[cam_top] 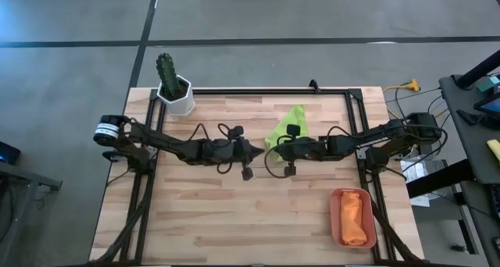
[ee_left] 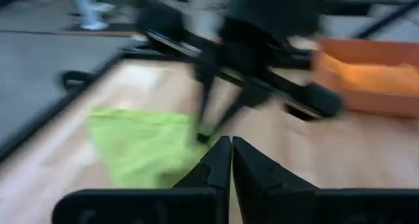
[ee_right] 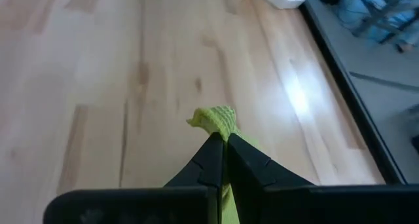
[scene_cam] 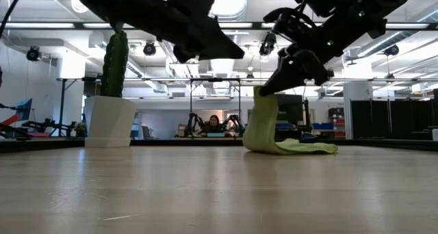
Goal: Roll microfiber towels into tight, uniform cylinder then place into a basket
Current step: Fold the green microfiber cloth
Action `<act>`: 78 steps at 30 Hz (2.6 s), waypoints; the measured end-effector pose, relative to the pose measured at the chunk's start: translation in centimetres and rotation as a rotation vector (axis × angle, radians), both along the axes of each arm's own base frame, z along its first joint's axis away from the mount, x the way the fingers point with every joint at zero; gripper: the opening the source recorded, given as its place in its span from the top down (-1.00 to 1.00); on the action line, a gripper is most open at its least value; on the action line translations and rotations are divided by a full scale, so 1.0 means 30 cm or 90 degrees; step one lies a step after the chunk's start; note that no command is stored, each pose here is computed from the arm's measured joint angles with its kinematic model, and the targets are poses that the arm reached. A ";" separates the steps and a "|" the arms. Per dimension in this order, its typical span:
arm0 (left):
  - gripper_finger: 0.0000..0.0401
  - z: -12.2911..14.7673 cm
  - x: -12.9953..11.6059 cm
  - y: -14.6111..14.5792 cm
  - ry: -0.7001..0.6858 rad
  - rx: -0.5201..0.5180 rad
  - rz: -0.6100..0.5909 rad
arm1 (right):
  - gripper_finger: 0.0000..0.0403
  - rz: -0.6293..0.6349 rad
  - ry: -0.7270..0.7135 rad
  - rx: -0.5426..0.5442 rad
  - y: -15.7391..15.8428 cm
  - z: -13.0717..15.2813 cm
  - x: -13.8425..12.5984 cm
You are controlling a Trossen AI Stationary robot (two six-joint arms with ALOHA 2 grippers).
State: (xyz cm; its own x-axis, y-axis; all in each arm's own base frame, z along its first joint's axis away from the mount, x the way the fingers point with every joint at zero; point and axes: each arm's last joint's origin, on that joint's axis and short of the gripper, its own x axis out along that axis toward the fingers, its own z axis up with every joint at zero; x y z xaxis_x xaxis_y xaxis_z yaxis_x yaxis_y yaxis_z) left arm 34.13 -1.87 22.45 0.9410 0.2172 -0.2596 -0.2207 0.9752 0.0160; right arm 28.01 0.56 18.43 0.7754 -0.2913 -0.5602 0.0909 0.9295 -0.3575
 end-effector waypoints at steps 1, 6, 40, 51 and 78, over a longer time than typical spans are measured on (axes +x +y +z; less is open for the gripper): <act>1.00 -0.003 0.000 -0.003 0.006 -0.007 -0.020 | 0.94 -0.013 -0.011 0.003 -0.001 0.004 0.002; 1.00 -0.036 0.013 -0.003 0.026 0.006 -0.023 | 0.94 -0.042 -0.080 0.036 -0.001 0.029 0.018; 0.05 -0.136 0.105 0.006 0.037 0.164 0.108 | 0.94 -0.052 -0.130 0.057 -0.001 0.048 0.028; 0.06 -0.120 0.104 0.003 0.022 0.170 0.107 | 0.94 -0.050 -0.112 0.051 -0.002 0.037 0.022; 1.00 -0.134 0.100 0.002 0.029 0.158 0.113 | 0.93 -0.008 -0.057 0.027 0.001 0.019 0.013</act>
State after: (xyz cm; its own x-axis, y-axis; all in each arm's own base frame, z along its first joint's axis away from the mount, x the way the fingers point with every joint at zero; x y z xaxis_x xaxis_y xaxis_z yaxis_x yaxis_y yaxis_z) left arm 37.13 -1.82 18.43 0.8716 0.4384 -0.2191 -0.3802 0.8869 0.2622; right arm 28.41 0.60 19.00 0.8195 -0.2780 -0.5012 0.1317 0.9424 -0.3074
